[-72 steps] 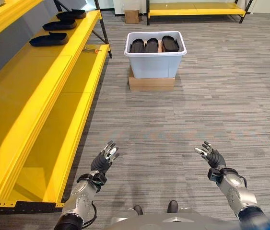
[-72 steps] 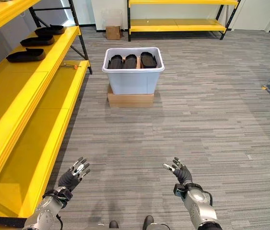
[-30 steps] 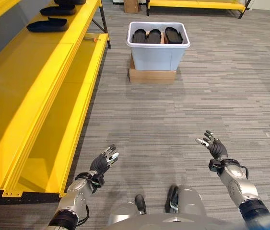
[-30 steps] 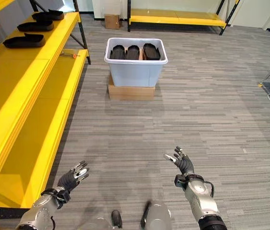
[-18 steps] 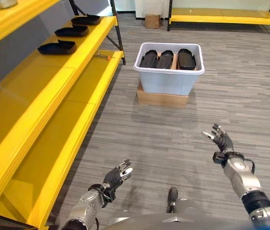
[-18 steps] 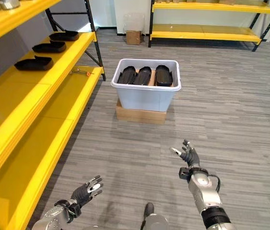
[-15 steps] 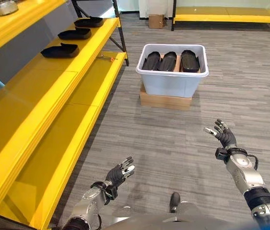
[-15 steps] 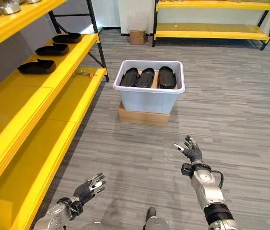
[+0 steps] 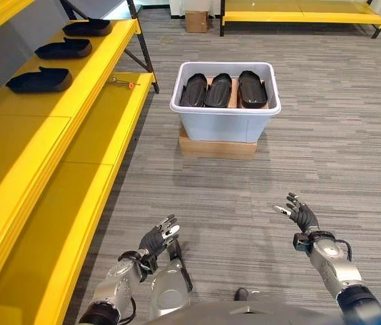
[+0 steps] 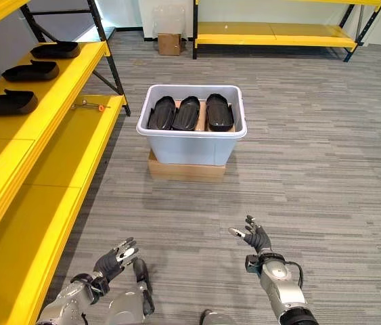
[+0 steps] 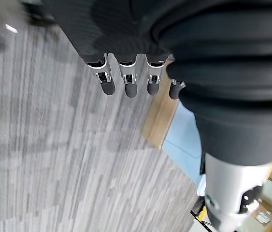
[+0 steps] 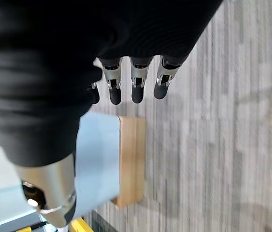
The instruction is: Move parts from the plastic box to the shelf.
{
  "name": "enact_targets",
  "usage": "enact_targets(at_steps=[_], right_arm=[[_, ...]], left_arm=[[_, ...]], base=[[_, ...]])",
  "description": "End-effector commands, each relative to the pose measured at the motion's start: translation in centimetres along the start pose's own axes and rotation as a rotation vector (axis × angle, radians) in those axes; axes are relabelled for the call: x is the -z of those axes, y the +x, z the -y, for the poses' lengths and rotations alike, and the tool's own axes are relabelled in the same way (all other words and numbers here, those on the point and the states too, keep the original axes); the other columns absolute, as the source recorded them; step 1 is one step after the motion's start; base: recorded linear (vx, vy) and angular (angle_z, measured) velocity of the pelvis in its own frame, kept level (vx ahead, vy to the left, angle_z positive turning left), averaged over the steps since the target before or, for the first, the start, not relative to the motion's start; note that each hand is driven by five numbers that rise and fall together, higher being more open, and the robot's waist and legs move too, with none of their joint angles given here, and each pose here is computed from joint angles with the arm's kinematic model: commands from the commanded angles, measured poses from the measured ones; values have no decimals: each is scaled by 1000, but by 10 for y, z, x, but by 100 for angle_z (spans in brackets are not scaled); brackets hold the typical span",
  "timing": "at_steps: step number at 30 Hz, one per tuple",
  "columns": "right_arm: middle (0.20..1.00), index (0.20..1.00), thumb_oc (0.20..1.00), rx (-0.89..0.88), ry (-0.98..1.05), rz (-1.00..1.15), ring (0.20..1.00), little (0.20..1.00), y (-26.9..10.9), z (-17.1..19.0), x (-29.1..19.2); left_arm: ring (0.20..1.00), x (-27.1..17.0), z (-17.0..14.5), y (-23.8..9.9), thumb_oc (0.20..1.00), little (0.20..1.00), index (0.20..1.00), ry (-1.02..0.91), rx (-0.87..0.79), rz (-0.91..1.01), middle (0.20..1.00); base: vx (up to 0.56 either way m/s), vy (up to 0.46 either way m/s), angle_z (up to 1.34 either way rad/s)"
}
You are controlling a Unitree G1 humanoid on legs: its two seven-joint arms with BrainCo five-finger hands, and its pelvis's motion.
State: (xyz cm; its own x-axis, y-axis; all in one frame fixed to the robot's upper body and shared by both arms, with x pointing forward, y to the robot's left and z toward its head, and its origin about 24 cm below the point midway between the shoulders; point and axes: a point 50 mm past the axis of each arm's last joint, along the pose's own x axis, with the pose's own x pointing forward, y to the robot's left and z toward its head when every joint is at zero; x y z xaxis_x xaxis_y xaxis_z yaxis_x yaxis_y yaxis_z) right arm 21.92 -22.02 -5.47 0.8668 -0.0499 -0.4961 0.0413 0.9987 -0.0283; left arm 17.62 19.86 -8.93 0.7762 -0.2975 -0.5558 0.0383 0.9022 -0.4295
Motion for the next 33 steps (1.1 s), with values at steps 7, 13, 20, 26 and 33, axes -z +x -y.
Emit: enact_targets(at_steps=[7,13,20,26,33], right_arm=[[1000,1000,1000,-242,-117,152,1000,1000,-1,-37,-29],[1000,1000,1000,-201,-105,223,1000,1000,0,-46,-43],[1000,1000,1000,-167,-90,300,1000,1000,3,-40,-61],[1000,1000,1000,-107,-38,297,1000,1000,4,-34,-64],[1000,1000,1000,-104,-59,301,1000,1000,1,-31,-62]], left_arm=[[1000,-26,-11,-4,1000,1000,1000,170,-20,88,1000],[1000,-31,-15,-4,1000,1000,1000,179,-40,64,1000],[1000,-22,-9,-6,1000,1000,1000,191,-21,46,1000],[1000,-21,4,0,1000,1000,1000,182,35,38,1000],[1000,-11,7,-4,1000,1000,1000,253,68,-9,1000]], base=[[341,382,-32],[175,280,7],[133,100,-12],[206,-187,-3],[262,-214,40]])
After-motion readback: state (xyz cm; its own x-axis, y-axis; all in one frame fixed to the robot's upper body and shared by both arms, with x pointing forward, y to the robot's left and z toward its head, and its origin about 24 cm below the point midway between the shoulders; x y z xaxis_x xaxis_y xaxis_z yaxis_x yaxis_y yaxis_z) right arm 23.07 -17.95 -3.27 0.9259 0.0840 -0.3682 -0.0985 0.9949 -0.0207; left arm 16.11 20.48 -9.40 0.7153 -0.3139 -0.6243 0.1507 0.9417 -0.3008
